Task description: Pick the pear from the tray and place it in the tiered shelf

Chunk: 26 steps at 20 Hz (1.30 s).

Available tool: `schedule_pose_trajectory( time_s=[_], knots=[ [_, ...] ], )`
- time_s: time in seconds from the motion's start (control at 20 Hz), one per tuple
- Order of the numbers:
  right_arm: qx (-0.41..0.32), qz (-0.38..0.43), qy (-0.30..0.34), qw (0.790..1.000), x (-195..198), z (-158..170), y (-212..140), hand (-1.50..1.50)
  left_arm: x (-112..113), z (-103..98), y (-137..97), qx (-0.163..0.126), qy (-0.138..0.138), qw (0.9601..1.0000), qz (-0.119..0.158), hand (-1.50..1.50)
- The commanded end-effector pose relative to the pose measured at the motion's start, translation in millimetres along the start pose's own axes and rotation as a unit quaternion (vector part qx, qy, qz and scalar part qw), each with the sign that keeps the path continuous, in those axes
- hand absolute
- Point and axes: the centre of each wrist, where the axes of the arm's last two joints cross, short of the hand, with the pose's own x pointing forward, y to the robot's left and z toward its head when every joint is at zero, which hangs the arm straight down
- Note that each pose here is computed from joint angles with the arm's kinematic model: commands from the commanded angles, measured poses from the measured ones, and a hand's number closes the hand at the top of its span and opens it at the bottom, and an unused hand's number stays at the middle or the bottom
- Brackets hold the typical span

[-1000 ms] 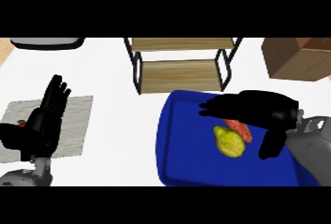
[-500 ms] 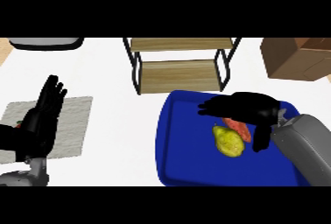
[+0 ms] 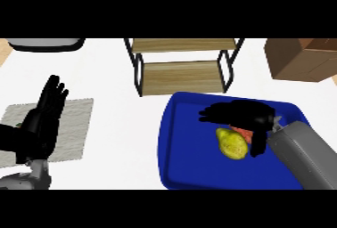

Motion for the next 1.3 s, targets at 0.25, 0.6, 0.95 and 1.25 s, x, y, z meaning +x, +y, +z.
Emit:
schedule_pose_trajectory(
  time_s=[0.25,0.6,0.95,1.25],
  knots=[
    [0.032,-0.012,-0.015,0.999,2,-21,14,-1.5,-13,-11,-18,0.002,0.002,1.0,-0.004,0.0],
    [0.051,0.029,-0.045,0.997,10,-34,25,1.5,-28,2,3,0.005,0.0,1.0,0.0,0.0],
    [-0.015,0.061,-0.065,0.996,-14,-25,51,1.5,-11,4,10,0.001,0.001,0.9999,0.012,0.0],
    [-0.092,-0.046,0.285,0.953,18,-62,49,1.5,-5,2,14,0.035,0.01,0.9993,-0.014,0.0]
  ],
)
